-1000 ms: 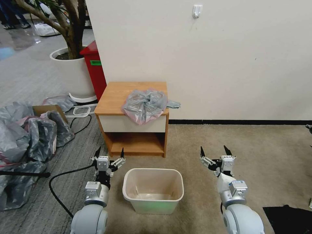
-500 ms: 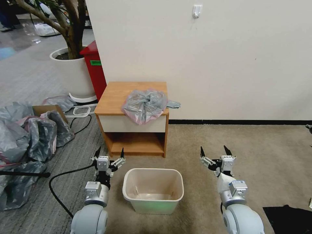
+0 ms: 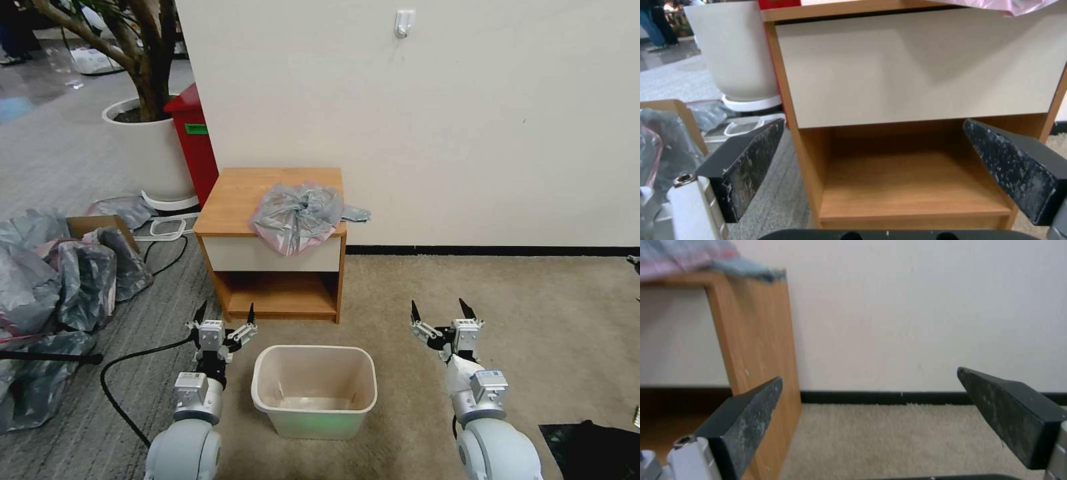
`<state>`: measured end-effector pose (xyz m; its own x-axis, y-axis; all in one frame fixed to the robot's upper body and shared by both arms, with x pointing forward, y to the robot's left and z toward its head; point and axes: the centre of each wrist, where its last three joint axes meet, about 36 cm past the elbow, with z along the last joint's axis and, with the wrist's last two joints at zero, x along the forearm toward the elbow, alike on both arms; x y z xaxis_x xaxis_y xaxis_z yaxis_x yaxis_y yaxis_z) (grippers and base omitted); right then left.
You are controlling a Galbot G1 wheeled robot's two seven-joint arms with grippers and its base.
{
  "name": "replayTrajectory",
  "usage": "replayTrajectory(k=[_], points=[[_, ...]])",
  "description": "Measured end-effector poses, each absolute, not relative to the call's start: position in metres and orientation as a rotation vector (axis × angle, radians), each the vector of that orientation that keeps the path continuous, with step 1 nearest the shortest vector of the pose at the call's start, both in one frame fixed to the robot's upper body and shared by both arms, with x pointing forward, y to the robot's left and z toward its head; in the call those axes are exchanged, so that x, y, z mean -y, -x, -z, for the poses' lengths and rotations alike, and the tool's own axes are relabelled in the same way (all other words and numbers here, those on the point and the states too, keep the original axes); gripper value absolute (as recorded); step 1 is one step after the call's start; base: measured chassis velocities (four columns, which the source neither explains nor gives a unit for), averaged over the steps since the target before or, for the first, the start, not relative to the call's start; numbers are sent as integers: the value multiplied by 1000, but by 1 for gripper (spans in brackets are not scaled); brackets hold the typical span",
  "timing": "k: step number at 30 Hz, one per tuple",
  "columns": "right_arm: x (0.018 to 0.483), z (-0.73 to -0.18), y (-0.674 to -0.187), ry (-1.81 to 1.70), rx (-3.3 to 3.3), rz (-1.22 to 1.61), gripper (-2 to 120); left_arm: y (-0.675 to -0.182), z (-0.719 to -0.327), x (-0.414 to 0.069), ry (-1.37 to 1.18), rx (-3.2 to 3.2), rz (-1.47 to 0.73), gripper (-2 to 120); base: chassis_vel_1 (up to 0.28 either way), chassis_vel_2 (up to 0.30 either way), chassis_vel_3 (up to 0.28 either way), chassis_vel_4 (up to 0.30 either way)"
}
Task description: Pick up the garbage bag from the table and place it over the trash can.
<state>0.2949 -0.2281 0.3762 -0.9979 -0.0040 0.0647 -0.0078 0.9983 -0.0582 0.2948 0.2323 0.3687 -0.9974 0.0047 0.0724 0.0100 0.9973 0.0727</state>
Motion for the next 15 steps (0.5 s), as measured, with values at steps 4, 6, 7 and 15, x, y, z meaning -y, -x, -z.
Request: replayTrajectory(k=[4, 6, 7, 15], points=[[215, -417, -282, -1, 3104, 20, 100, -272, -395, -244, -39, 3066, 84, 100, 0, 0, 0, 0], [214, -425, -279, -1, 3107, 40, 100, -269, -400, -246, -47, 3066, 80, 100, 0, 0, 0, 0], [210, -441, -273, 1, 3115, 85, 100, -259, -411, -250, -62, 3065, 71, 100, 0, 0, 0, 0], [199, -467, -253, -38, 3034, 255, 100, -242, -427, -255, -77, 3047, 66, 100, 0, 0, 0, 0]])
